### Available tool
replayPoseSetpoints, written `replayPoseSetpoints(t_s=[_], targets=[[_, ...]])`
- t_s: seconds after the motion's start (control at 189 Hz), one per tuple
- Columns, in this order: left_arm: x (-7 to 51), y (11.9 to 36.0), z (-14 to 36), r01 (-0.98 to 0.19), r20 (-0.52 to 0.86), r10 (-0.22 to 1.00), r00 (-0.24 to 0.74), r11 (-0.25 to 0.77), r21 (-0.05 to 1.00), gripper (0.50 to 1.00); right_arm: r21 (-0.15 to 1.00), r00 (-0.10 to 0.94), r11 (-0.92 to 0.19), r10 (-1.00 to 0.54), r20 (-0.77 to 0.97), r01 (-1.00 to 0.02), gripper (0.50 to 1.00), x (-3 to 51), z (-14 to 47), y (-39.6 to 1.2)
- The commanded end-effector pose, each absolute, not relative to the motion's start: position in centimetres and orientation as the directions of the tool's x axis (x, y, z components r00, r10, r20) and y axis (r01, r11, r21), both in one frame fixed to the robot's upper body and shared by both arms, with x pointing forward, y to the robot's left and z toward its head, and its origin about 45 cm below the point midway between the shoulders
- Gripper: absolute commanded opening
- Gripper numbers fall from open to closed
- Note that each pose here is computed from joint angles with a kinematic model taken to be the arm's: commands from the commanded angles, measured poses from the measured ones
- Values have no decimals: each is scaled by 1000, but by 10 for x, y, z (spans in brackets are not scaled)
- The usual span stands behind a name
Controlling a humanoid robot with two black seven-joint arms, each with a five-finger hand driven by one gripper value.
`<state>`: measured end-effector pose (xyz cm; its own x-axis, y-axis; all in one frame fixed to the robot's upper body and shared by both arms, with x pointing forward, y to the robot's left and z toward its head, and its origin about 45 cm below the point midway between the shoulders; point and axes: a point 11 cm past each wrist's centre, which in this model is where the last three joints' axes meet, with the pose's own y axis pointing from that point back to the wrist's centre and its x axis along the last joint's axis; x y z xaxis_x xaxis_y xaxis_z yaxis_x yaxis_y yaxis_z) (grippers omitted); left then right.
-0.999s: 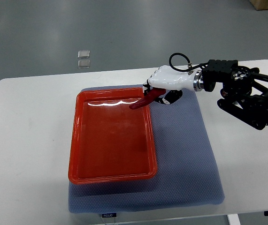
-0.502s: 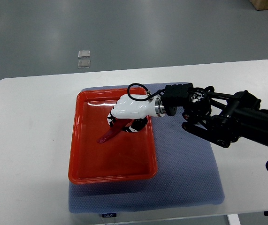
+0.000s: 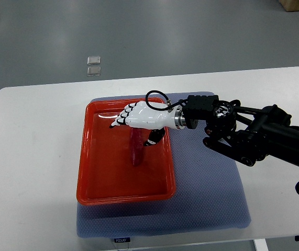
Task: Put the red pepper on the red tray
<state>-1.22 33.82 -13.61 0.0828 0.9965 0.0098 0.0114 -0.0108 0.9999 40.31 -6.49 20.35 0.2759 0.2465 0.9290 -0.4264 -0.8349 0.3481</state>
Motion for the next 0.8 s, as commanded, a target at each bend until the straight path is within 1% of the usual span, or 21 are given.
replayPoseSetpoints(t_s=[0.0, 0.132, 0.217, 0.291, 0.333, 0.423, 0.433, 0.544, 0.645, 0.793], targets=[[-12, 338, -136, 13, 10, 997, 83, -11, 1000, 1000, 292, 309, -824, 150, 939, -486, 889, 419, 222, -80], [-12, 338, -136, 13, 10, 997, 83, -11, 1000, 1000, 233, 420, -782, -40, 907, -578, 889, 441, 238, -108], [-12, 338, -136, 11, 10, 997, 83, -11, 1000, 1000, 199, 500, -708, -244, 831, -678, 889, 460, 243, -139], [-12, 338, -136, 12, 11, 997, 83, -12, 1000, 1000, 187, 532, -641, -401, 746, -745, 889, 471, 239, -165], [-12, 338, -136, 13, 10, 997, 83, -11, 1000, 1000, 187, 534, -608, -459, 710, -771, 889, 474, 236, -179], [-12, 338, -136, 11, 10, 997, 83, -11, 1000, 1000, 172, 516, -525, -627, 584, -834, 889, 481, 230, -208], [-12, 338, -136, 11, 10, 997, 83, -11, 1000, 1000, 172, 516, -525, -627, 584, -834, 889, 481, 230, -208], [-12, 338, -136, 11, 10, 997, 83, -11, 1000, 1000, 166, 442, -410, -813, 378, -897, 889, 482, 222, -239], [-12, 338, -136, 11, 10, 997, 83, -11, 1000, 1000, 167, 378, -344, -891, 250, -924, 889, 480, 215, -257], [-12, 338, -136, 11, 10, 997, 83, -11, 1000, 1000, 145, 286, -273, -955, 76, -951, 889, 476, 208, -273]])
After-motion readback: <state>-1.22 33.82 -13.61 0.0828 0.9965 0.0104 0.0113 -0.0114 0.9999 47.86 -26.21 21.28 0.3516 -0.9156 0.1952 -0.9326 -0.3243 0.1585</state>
